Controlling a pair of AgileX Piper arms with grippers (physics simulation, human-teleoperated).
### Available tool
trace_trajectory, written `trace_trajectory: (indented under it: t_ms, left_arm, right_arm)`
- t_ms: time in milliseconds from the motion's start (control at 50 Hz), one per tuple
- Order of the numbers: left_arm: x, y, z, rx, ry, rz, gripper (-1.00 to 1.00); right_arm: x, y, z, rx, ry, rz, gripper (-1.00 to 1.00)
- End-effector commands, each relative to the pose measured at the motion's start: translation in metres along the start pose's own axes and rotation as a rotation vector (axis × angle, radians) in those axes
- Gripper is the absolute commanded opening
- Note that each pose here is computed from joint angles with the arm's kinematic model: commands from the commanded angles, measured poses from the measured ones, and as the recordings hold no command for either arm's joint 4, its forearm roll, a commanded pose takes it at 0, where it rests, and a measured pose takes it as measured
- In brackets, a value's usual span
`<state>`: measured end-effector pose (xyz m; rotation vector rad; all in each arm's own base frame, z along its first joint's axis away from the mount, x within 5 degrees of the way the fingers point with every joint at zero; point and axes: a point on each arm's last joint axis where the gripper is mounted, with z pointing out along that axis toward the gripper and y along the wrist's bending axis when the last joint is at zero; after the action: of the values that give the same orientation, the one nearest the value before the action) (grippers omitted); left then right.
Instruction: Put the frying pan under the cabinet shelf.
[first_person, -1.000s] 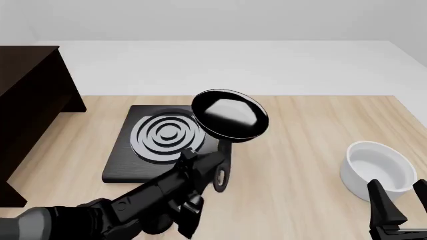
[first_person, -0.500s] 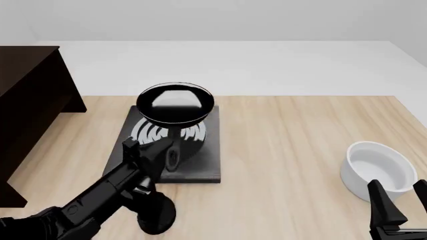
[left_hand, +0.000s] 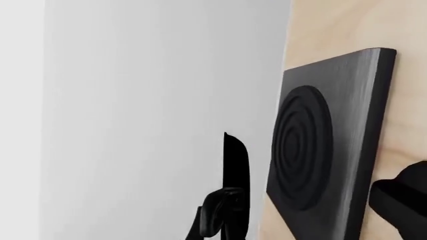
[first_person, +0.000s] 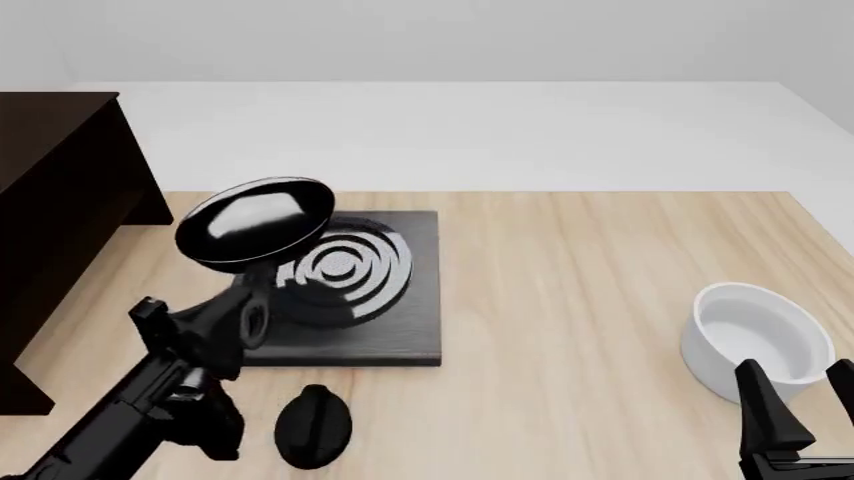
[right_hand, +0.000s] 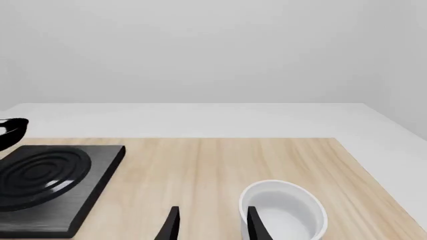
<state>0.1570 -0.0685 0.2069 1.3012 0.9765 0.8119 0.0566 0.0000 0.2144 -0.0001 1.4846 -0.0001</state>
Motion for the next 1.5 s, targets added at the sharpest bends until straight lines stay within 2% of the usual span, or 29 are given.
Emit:
trace_trajectory:
  t_ms: [20, 180, 560, 820, 1500]
  left_arm:
    - [0.009, 0.003, -0.015, -0.080, 0.046, -0.045, -1.00]
    - [0.018, -0.004, -0.024, -0.094, 0.098, -0.072, -1.00]
    - [0.033, -0.005, -0.028, -0.099, 0.202, -0.118, -1.00]
    - [0.036, -0.008, -0.026, -0.081, 0.220, -0.170, -1.00]
    - [0.049, -0.014, -0.024, -0.081, 0.289, -0.222, -1.00]
  right_arm:
    - [0.000, 0.000, 0.000, 0.000, 0.000, 0.000, 1.00]
    - [0.000, 0.000, 0.000, 0.000, 0.000, 0.000, 1.00]
    - [0.000, 0.000, 0.000, 0.000, 0.000, 0.000, 1.00]
    - [0.000, 0.000, 0.000, 0.000, 0.000, 0.000, 1.00]
    - [0.000, 0.000, 0.000, 0.000, 0.000, 0.000, 1.00]
